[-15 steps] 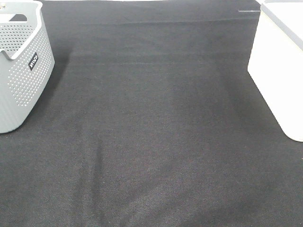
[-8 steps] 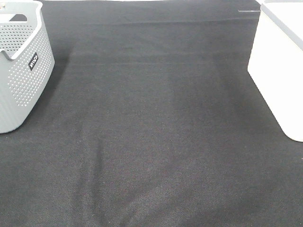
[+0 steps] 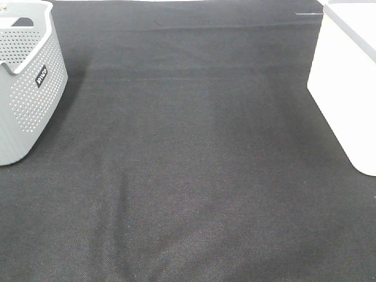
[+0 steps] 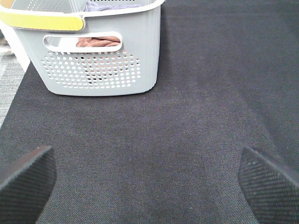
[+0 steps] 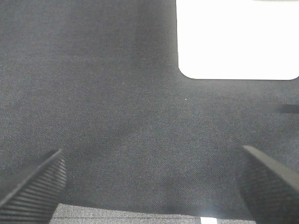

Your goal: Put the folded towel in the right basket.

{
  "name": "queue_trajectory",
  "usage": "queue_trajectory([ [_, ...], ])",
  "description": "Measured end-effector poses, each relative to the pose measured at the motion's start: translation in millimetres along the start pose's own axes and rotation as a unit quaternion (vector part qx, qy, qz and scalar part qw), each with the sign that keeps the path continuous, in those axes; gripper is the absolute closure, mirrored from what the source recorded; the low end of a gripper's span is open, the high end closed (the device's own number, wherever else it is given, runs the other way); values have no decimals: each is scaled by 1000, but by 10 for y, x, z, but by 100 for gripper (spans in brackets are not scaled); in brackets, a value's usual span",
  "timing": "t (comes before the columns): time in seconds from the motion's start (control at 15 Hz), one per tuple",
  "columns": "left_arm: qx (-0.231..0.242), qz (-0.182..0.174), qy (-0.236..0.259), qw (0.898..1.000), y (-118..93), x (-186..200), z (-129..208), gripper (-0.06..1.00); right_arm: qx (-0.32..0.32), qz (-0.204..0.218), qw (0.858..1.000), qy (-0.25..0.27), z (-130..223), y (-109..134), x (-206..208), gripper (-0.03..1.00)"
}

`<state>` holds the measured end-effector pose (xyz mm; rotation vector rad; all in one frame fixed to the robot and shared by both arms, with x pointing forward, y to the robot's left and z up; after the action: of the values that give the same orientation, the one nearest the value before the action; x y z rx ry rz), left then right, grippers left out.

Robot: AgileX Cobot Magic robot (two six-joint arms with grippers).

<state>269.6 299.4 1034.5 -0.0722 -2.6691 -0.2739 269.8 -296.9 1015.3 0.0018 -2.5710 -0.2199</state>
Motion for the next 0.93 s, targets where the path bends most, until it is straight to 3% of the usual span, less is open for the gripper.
queue_trajectory([
  [0.53,0,0,0,1000,0,0,0,-4,0,0,1000,0,1,0,-2,1],
  [0.93,0,0,0,1000,0,0,0,-4,-14,23,1000,-4,0,-17,-5,1],
])
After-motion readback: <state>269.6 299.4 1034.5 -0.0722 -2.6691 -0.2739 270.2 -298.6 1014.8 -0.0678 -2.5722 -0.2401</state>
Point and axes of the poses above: a point on each arm's last joint axis where the gripper is mounted, x pointing back along that axis away from the gripper, y along the wrist's bending axis when the last joint is at zero, z = x × y, the point moved 4 cm from there along -x, pointing out along that axis toward the gripper, and after that the axes turned 12 degrees about -x, right-handed, at the moved point
